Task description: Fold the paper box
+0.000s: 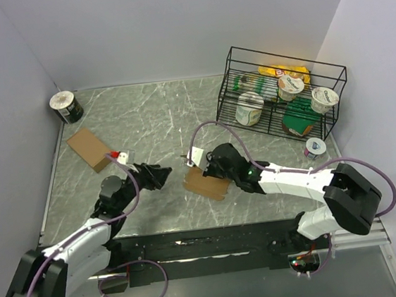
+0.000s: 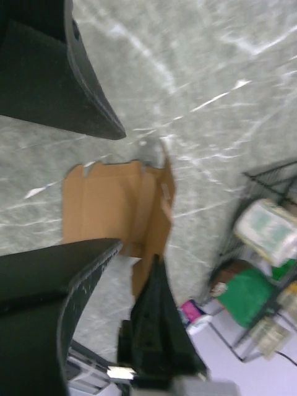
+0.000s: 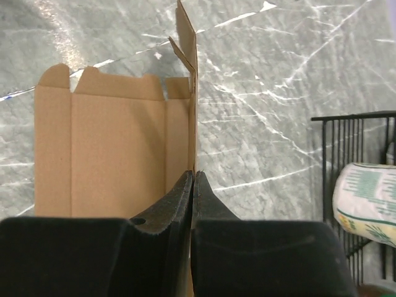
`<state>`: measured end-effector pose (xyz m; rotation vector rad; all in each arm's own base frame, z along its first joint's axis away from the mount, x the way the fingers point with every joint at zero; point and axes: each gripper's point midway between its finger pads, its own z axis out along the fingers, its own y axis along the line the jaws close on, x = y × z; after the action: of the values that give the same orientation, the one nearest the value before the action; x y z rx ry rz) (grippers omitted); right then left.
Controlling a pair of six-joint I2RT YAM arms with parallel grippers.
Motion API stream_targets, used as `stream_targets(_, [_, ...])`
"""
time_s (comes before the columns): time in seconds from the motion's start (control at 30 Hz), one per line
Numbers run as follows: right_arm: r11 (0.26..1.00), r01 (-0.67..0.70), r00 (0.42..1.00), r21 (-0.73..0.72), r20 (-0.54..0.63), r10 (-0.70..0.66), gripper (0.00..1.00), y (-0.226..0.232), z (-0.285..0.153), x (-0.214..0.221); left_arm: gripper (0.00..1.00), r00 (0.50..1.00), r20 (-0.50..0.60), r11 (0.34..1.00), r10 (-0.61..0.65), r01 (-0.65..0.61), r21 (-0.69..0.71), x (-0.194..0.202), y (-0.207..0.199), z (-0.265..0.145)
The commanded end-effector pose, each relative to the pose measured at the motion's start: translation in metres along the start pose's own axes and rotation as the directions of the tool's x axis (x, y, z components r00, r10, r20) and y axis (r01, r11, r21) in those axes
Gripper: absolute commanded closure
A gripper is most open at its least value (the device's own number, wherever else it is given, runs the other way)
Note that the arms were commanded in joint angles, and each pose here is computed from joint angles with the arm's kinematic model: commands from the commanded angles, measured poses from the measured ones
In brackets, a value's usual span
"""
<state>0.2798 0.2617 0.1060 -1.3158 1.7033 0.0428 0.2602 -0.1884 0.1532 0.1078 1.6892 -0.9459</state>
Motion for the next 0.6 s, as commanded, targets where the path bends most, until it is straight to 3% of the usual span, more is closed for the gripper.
stream_targets(0.0, [0.998,-0.039,0.999,-0.045,0.010,0.039,1.00,0.007,0.008,-0.004,0.34,0.995,-0.096,1.000,-0.001,0.003,0.023,0.034,-0.010,0.001])
stream_targets(0.43, [0.994,-0.095,0.995,-0.057,-0.030,0.093,1.00,-0.001,0.022,0.005,0.44,0.979,-0.187,0.987,-0.080,0.104,0.121,0.073,-0.058,0.037])
stream_targets(0.57, [0.992,-0.097,0.993,-0.082,-0.069,0.092,1.00,0.002,0.025,0.014,0.43,0.981,-0.147,0.983,-0.128,0.145,0.113,0.066,-0.059,0.043])
